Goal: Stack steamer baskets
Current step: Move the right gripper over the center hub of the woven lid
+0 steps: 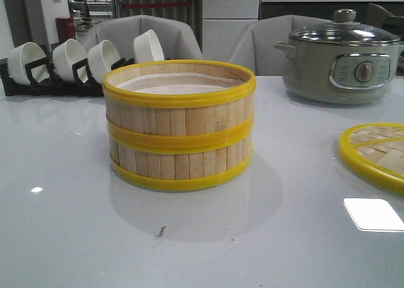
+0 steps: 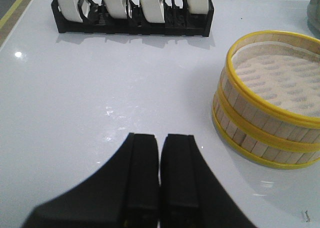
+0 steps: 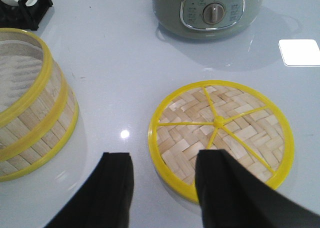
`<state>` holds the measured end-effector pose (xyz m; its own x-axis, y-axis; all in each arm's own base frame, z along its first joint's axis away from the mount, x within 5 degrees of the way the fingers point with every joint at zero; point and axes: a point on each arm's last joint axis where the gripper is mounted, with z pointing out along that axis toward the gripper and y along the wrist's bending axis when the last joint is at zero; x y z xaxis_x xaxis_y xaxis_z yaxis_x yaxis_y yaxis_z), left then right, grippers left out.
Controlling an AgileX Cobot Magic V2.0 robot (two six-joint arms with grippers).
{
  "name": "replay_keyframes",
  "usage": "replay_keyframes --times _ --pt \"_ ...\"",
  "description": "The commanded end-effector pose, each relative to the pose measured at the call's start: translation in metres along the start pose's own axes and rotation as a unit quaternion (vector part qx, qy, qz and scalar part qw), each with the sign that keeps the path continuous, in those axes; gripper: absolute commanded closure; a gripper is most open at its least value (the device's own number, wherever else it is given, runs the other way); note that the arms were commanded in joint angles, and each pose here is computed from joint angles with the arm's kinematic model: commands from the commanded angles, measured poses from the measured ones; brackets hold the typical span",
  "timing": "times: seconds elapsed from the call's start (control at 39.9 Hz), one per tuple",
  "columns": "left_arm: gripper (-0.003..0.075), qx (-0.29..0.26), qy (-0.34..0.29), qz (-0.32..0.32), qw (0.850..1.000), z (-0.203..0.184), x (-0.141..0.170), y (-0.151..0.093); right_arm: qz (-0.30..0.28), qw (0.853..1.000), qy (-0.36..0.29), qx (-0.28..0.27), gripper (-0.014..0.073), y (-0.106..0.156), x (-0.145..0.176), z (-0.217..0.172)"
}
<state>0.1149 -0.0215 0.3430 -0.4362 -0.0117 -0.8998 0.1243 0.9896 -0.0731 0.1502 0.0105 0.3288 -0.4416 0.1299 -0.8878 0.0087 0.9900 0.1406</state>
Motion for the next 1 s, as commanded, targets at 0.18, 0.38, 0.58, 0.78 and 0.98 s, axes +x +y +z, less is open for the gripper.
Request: replay_keyframes --times 0.18,0.38,0.58,0.78,0.98 --pt "0.0625 0.007 -0.052 -0.002 0.999 -0.005 -0.015 -0.001 -0.004 0.998 -0.060 -0.010 0.0179 0.003 -0.019 -0.006" --pt "0.0625 0.007 -0.052 -0.002 0.999 -0.005 -0.015 -0.001 -0.004 0.999 -0.051 -0.009 0.0180 0.003 -0.017 -0.005" --pt "0.0625 0.007 -0.052 -0.002 0.999 -0.005 -0.015 -0.001 -0.004 1.000 -0.027 -0.004 0.0180 0.002 -0.013 -0.005" --pt "0.0625 0.007 -0.052 -0.002 0.999 -0.005 -0.015 -0.001 -0.005 1.000 -0.031 -0.006 0.0180 0.003 -0.017 0.014" --pt "0.0625 0.007 -0.052 -0.002 0.999 -0.005 -0.015 -0.001 -0.011 1.000 0.023 0.005 0.0180 0.004 -0.021 0.068"
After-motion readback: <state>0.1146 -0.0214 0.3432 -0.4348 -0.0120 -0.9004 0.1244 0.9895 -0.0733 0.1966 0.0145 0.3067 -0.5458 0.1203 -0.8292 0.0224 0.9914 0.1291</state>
